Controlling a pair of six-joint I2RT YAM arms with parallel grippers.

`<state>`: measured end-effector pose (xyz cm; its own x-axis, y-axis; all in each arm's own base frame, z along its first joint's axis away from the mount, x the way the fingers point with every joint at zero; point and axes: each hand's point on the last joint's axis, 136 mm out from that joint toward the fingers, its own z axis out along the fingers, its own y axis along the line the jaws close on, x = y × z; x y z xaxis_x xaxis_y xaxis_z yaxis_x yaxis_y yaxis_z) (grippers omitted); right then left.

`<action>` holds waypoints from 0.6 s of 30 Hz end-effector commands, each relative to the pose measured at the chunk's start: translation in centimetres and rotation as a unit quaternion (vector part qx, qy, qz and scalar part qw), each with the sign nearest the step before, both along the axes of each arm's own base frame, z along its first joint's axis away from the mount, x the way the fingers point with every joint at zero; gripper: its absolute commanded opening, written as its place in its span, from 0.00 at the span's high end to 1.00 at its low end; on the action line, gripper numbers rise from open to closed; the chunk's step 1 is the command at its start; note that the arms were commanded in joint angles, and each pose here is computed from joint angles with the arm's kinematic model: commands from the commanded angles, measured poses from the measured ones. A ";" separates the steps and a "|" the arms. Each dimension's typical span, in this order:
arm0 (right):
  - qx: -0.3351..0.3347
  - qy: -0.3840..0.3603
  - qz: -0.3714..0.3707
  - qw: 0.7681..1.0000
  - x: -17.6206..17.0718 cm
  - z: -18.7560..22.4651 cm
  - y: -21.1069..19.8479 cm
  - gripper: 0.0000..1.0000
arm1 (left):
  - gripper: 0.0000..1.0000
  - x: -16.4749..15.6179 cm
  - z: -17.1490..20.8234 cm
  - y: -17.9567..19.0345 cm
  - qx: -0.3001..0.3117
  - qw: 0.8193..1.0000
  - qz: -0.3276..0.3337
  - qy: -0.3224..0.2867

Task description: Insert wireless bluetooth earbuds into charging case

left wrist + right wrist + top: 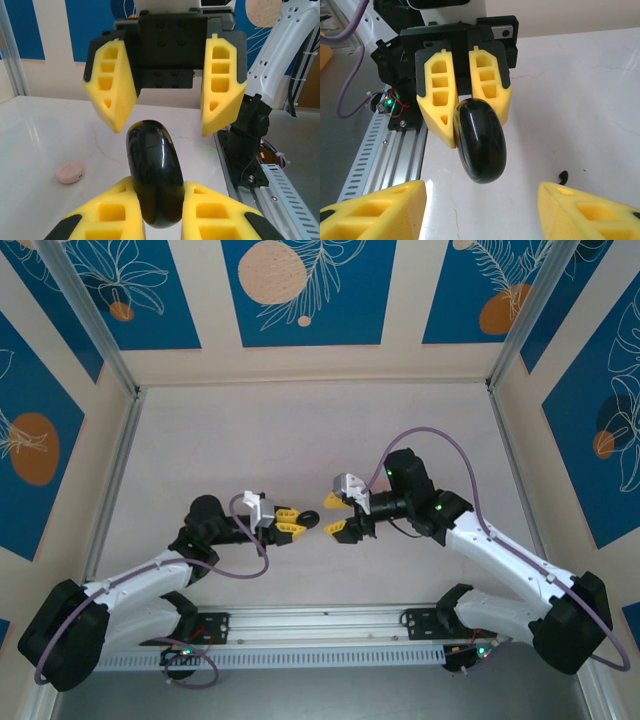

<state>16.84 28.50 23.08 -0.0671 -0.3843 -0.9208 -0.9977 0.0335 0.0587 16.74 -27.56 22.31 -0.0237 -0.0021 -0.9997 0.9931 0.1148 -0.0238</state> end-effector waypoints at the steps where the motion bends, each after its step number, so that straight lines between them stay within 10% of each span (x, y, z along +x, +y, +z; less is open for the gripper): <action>1: 0.023 -0.018 0.045 0.999 -0.5 1.5 1.0 0.43 | 0.90 -0.6 2.1 -0.2 -0.022 0.999 -0.023 -0.028; 18: 0.021 0.000 0.096 0.995 -1.1 1.4 2.4 0.78 | 0.90 -0.9 2.5 0.0 -0.022 0.999 -0.020 -0.038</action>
